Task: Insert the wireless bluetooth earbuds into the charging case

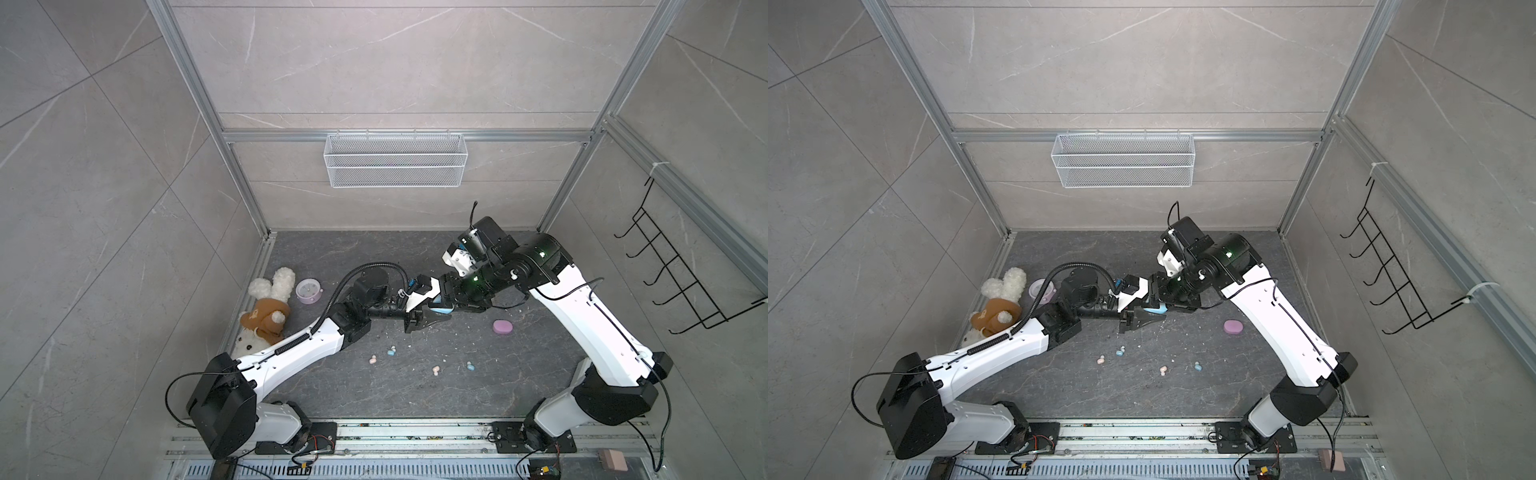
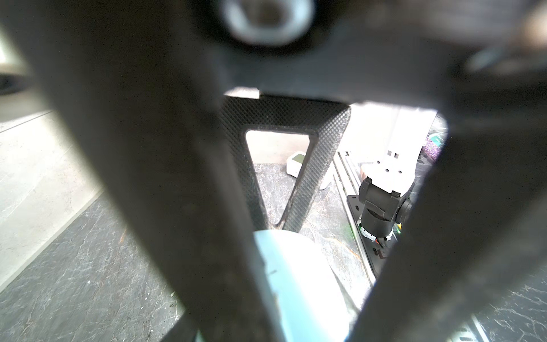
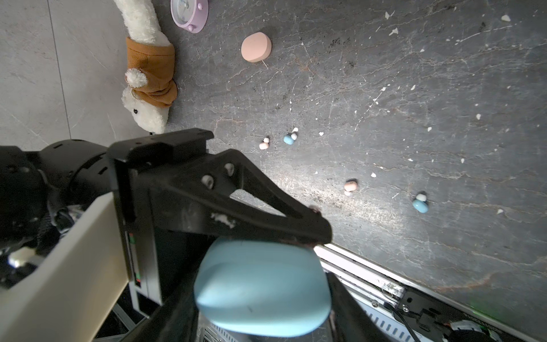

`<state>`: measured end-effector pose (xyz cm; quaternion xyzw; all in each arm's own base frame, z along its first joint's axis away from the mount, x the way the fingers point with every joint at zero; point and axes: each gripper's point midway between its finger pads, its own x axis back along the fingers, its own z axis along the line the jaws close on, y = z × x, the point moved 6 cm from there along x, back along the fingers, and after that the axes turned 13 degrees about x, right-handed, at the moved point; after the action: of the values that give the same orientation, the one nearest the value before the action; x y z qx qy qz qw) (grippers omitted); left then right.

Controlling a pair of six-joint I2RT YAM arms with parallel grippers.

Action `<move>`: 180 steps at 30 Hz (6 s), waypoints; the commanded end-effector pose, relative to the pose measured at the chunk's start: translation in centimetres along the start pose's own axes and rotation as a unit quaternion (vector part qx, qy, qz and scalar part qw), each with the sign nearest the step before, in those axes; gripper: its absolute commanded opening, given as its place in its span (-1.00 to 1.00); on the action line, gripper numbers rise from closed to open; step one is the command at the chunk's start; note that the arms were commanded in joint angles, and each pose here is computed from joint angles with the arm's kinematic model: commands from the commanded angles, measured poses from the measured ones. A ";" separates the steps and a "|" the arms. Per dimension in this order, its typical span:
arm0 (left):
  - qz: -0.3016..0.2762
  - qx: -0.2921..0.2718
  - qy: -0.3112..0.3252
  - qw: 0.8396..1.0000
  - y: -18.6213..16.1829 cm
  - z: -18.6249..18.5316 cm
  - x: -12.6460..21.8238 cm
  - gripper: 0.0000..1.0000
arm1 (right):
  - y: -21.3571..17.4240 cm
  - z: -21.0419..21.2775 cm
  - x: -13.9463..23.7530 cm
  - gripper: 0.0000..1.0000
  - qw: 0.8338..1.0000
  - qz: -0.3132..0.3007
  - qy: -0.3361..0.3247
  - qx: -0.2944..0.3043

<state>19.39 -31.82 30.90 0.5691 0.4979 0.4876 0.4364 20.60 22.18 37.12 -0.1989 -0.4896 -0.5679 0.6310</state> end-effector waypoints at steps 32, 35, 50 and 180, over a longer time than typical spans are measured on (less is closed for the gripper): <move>-0.034 0.051 -0.060 0.996 2.3 -2.5 1.2 -0.44 | -2.8 -1.9 6.3 0.70 0.973 -0.163 -0.014 0.163; -0.029 0.065 -0.084 0.994 2.4 -2.9 1.2 -0.44 | -3.4 -1.1 5.9 0.68 0.962 -0.158 -0.011 0.221; -0.027 0.067 -0.117 0.990 2.6 -3.9 1.6 -0.44 | -3.9 1.3 3.2 0.54 0.924 -0.132 -0.075 0.351; -0.037 0.083 0.069 0.993 -0.1 -2.0 5.4 -0.47 | -8.6 -16.2 -19.1 0.61 0.973 -0.011 -0.021 -0.230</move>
<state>17.93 -26.97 30.71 0.5693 0.5875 0.4601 0.3449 21.07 16.34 10.59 -0.3578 -0.3602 -0.6694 0.5423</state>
